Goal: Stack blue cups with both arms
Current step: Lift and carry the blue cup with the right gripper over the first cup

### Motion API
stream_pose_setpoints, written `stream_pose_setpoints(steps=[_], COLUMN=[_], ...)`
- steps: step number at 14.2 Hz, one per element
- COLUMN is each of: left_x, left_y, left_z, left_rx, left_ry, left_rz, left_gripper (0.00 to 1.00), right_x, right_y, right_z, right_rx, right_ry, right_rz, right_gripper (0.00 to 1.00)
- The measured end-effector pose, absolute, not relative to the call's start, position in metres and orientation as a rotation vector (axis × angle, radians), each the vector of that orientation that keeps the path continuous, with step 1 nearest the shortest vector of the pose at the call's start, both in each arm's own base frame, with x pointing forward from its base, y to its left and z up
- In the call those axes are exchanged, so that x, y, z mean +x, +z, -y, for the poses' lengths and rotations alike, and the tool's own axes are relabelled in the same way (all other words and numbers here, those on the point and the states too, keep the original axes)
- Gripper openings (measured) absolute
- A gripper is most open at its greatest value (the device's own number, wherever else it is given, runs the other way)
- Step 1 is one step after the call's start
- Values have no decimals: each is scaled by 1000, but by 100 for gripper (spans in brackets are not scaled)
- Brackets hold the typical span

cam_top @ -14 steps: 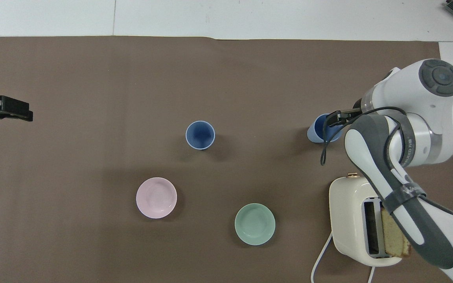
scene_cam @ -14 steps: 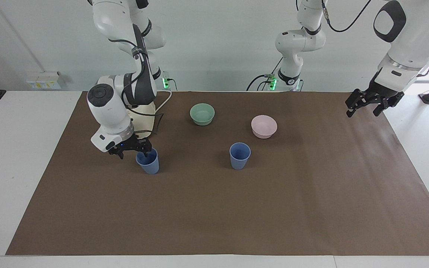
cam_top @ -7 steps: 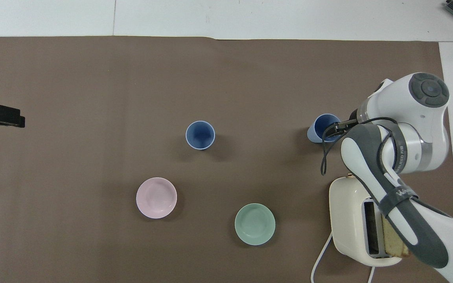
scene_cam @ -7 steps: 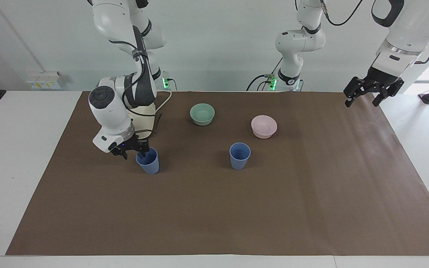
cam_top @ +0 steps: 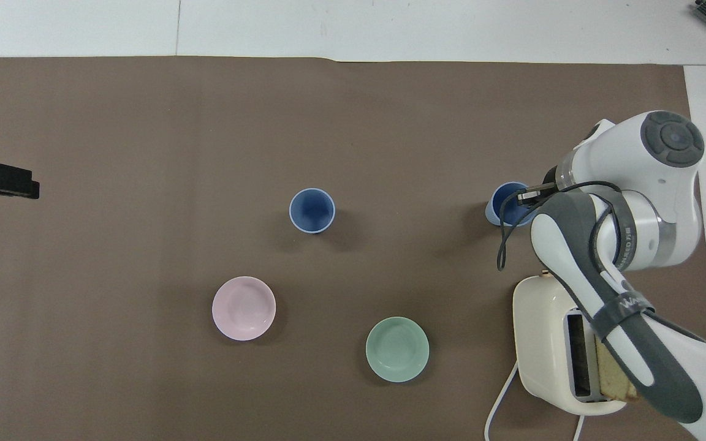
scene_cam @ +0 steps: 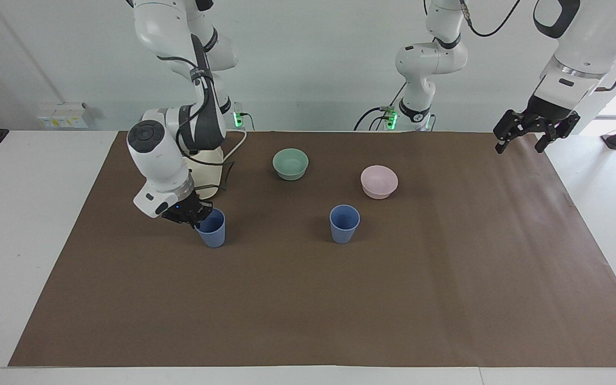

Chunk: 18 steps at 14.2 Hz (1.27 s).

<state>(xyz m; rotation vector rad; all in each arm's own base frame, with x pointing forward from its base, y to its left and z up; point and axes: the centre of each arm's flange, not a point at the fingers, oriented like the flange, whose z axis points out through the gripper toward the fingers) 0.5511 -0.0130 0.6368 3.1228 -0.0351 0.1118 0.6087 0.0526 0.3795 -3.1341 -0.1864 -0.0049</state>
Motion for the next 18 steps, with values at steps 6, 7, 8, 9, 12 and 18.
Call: stream_pose_setpoints(steps=[6,7,8,9,12,18], left_x=[551,551,551,551,551,551], left_y=[637,637,637,637,637,637], left_z=[10,10,10,10,10,10], left_rx=[3123,3123,3123,3123,3123,3123], left_ry=[112,112,112,112,112,112], left_rz=[26,26,26,26,26,26], left_gripper=[100,100,100,100,100,100], right_x=[617,617,616,615,608,581], right_y=[435,451,467,483,524,554], right_z=[-95,-100,-103,-108,-126,-187], right_rx=[-3126,-3126,-3126,-3125,-3119,-3104], right_ry=[-7,-4,-1,3,6,6], right_rz=[259,255,236,219,209,137], right_gripper=[5,5,5,5,5,5])
